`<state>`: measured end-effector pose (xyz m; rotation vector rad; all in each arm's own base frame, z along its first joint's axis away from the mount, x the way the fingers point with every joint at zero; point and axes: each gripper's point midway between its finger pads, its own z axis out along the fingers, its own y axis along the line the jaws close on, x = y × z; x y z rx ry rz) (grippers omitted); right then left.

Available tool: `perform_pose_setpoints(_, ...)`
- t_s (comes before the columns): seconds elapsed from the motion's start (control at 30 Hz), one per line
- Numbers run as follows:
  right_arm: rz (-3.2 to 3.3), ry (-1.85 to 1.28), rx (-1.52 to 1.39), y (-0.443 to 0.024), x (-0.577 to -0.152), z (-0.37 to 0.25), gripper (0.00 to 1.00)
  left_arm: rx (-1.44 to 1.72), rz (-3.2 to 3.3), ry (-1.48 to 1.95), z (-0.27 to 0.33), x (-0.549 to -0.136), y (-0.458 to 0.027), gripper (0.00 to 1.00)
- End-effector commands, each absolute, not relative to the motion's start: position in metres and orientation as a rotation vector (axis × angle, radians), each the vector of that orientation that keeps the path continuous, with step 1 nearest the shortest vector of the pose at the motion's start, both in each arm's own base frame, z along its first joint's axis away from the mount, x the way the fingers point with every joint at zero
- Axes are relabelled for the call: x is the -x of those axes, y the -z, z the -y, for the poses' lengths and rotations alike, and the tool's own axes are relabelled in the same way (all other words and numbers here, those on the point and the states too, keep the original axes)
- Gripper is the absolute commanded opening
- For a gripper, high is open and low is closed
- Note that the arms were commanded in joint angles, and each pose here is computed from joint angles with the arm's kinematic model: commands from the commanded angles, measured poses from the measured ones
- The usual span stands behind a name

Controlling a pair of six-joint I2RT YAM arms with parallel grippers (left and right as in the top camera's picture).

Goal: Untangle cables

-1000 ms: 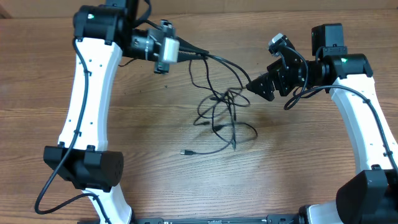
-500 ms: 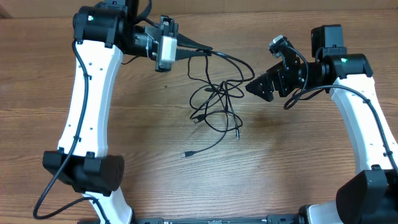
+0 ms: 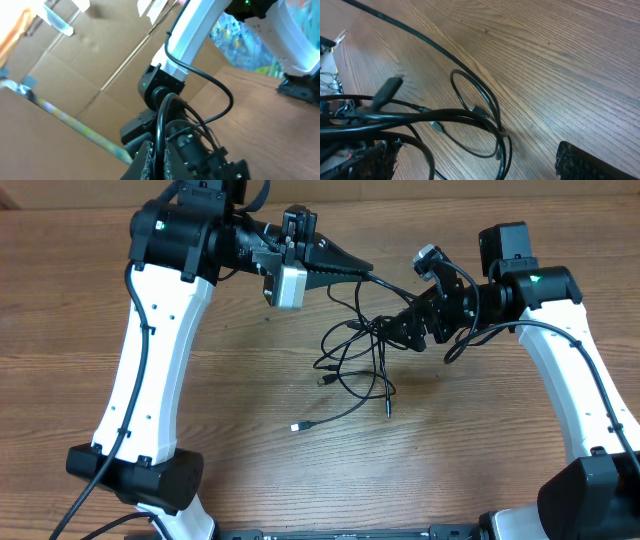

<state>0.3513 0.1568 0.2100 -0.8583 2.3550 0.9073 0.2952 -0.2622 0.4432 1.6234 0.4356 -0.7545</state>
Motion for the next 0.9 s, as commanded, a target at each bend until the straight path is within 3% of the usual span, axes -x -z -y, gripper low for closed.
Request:
perform_pose_setpoints(0.0, -2.389, -0.916, 0.851, -0.199, -0.346, -0.156, 1.00, -1.587, -0.234, 0.676, 0.251, -0.255, -0.492, 0.04)
perform_pose_setpoints(0.3, -2.446, -0.895, 0.842, -0.177, -0.341, -0.154, 1.00, -1.589, -0.185, 0.627, 0.244, -0.232, -0.514, 0.04)
perform_pose_setpoints(0.53, -2.658, -0.482, 0.589, -0.151, -0.365, -0.100, 0.98, -1.576, -0.247, 0.581, 0.225, -0.237, -0.521, 0.04)
perform_pose_setpoints(0.87, -2.680, -0.483, 0.310, -0.152, -0.374, -0.030, 1.00, -1.534, -0.406, 0.499, 0.185, -0.258, -0.528, 0.04)
